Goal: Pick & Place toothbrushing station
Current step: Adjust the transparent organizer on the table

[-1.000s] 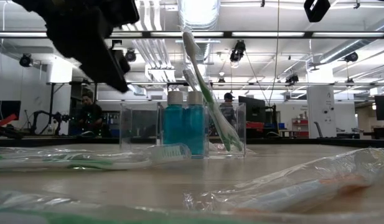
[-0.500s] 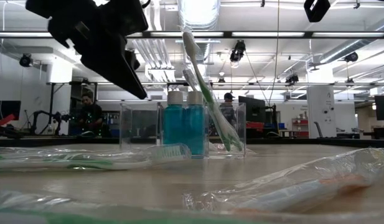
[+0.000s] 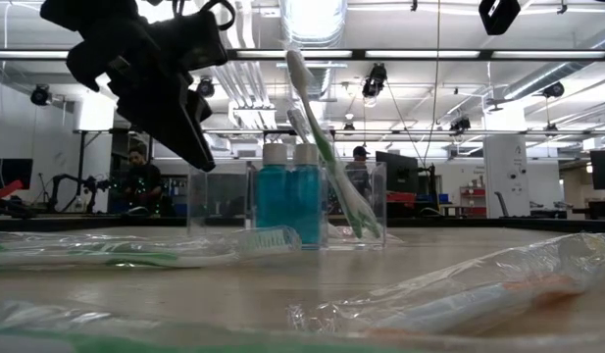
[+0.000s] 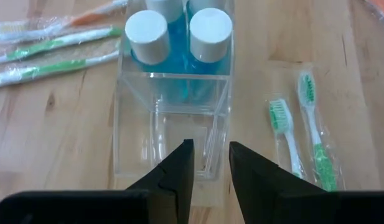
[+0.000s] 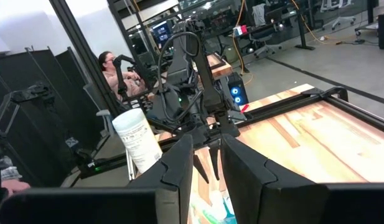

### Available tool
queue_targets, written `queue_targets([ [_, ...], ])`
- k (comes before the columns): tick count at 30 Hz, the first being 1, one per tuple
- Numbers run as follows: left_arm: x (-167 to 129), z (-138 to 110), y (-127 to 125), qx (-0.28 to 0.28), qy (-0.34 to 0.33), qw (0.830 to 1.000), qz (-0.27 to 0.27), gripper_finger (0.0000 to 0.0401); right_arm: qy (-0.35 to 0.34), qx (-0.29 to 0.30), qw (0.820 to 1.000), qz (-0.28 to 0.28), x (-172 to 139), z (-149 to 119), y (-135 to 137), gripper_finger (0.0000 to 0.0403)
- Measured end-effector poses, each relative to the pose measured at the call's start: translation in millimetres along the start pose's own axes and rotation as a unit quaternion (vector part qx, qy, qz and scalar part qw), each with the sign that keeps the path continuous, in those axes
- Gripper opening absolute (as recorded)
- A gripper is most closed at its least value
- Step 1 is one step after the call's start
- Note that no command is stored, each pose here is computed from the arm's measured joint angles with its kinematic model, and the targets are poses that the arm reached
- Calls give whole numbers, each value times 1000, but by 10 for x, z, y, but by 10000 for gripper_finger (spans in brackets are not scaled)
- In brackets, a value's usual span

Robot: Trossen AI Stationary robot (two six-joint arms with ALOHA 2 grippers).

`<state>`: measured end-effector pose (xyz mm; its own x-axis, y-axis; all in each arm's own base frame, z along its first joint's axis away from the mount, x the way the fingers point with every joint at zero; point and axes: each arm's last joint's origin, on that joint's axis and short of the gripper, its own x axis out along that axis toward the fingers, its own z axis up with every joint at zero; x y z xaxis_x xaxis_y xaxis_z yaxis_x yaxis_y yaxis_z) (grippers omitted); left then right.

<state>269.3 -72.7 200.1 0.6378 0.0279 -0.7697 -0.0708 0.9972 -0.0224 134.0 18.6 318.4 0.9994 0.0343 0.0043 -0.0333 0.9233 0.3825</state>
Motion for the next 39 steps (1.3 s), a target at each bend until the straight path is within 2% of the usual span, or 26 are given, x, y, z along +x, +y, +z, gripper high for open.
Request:
queue_targets([
  [9, -17, -58, 13, -45, 38, 998, -3, 108, 0, 0, 1000, 0, 0, 0, -1, 68],
  [17, -39, -123, 28, -81, 73, 994, -4, 108, 0, 0, 1000, 0, 0, 0, 0, 77],
  [34, -150, -101, 43, -76, 63, 995, -13, 108, 0, 0, 1000, 0, 0, 0, 0, 70],
  [39, -179, -63, 37, -59, 67, 996, -14, 108, 0, 0, 1000, 0, -1, 0, 0, 77],
])
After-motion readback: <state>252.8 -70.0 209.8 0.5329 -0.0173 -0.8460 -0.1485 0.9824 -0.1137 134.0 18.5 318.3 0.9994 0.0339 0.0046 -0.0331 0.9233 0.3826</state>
